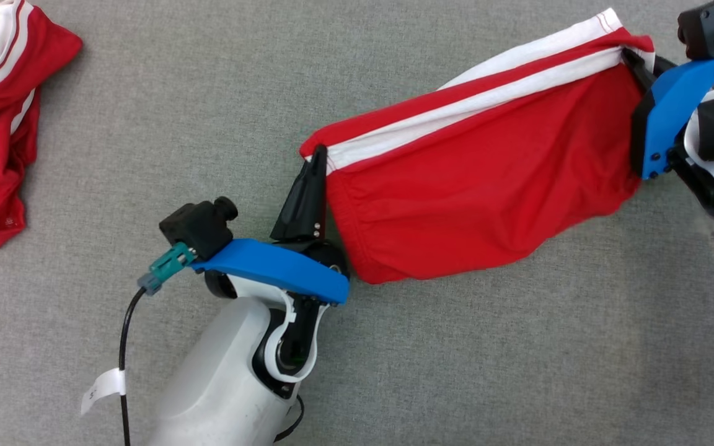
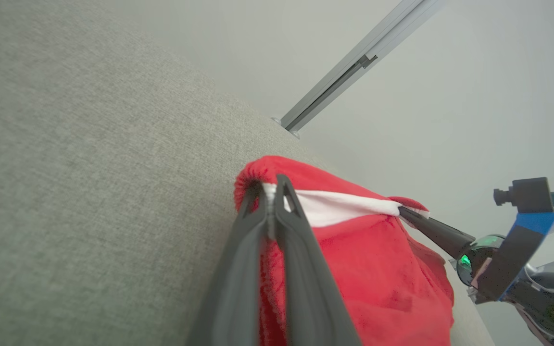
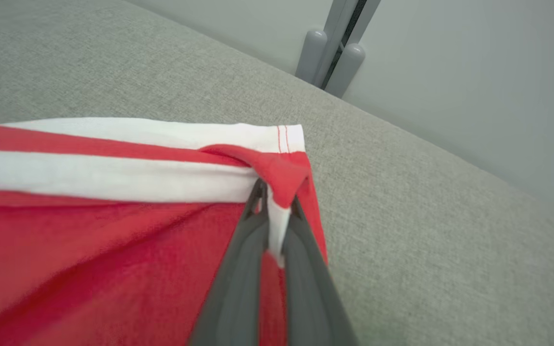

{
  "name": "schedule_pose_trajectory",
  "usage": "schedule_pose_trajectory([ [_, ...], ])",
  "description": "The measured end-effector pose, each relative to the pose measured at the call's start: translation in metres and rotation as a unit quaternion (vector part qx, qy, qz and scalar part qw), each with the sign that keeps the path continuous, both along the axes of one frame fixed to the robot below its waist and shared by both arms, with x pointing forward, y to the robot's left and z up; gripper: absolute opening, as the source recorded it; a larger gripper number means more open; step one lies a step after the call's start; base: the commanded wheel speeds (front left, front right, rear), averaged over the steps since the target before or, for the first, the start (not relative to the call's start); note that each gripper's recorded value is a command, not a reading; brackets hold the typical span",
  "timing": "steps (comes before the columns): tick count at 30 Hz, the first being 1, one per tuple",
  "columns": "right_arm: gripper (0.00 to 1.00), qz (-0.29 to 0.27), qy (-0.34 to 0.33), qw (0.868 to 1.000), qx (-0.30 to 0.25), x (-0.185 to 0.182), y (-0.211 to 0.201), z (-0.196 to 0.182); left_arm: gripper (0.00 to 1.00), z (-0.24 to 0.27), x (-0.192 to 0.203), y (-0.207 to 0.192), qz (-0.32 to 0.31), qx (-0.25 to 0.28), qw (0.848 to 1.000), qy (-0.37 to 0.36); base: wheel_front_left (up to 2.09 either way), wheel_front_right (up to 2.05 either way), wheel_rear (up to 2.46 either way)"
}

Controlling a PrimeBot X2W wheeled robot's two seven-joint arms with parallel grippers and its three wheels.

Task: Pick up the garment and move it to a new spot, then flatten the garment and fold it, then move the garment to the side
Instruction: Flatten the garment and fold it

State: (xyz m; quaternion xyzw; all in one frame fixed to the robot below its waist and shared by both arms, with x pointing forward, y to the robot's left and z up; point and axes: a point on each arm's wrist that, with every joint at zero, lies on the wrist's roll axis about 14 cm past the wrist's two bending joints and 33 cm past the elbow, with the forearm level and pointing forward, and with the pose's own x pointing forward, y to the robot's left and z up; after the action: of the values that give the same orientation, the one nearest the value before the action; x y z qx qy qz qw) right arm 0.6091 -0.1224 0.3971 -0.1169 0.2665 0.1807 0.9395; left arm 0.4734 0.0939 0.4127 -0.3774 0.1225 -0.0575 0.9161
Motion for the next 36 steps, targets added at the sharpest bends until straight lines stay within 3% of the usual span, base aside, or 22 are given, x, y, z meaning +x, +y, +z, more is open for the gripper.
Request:
schedule_pose_trajectory([
  [1, 0.69, 0.0, 0.003, 1.0, -0.003, 0.002, 0.0, -0.001, 0.0, 0.0, 0.001, -0.001, -0.002, -0.001, 1.0, 0.001, 0.0, 0.0, 0.0],
  [2, 1.0, 0.001, 0.005, 1.0, -0.006, 0.003, -0.001, -0.002, 0.0, 0.0, 0.002, -0.005, -0.006, -0.001, 1.0, 0.002, 0.0, 0.0, 0.0],
  [3, 1.0, 0.0, 0.004, 1.0, -0.007, 0.005, -0.001, -0.001, 0.05, 0.0, 0.003, -0.007, -0.009, 0.001, 1.0, 0.002, 0.0, 0.0, 0.0],
  [4, 1.0, -0.001, 0.001, 1.0, -0.005, 0.007, -0.002, 0.001, 0.33, 0.001, 0.004, -0.007, -0.008, 0.001, 1.0, 0.002, 0.0, 0.0, 0.0],
  [5, 1.0, -0.003, -0.004, 1.0, -0.004, 0.01, -0.003, 0.004, 0.9, 0.002, 0.004, -0.008, -0.008, -0.001, 1.0, 0.002, 0.0, 0.0, 0.0],
  [6, 1.0, -0.005, -0.011, 1.0, -0.002, 0.013, -0.004, 0.008, 1.0, 0.002, 0.004, -0.009, -0.008, 0.0, 1.0, 0.003, 0.0, 0.0, 0.0],
  [15, 1.0, -0.025, -0.043, 0.999, 0.019, 0.018, -0.014, 0.032, 1.0, 0.005, 0.002, -0.011, -0.02, 0.048, 0.999, -0.009, 0.0, 0.0, 0.0],
  [26, 1.0, -0.043, -0.07, 0.997, 0.017, 0.01, -0.035, 0.063, 1.0, 0.006, -0.021, 0.017, -0.019, 0.123, 0.992, -0.007, 0.0, 0.0, 0.0],
  [32, 1.0, -0.053, -0.059, 0.996, 0.028, 0.0, -0.038, 0.067, 1.0, 0.036, -0.023, 0.038, 0.002, 0.175, 0.983, -0.051, 0.0, 0.0, 0.0],
  [36, 1.0, -0.055, -0.017, 0.998, 0.03, -0.01, -0.033, 0.048, 1.0, 0.049, -0.023, 0.05, 0.023, 0.198, 0.978, -0.069, 0.0, 0.0, 0.0],
])
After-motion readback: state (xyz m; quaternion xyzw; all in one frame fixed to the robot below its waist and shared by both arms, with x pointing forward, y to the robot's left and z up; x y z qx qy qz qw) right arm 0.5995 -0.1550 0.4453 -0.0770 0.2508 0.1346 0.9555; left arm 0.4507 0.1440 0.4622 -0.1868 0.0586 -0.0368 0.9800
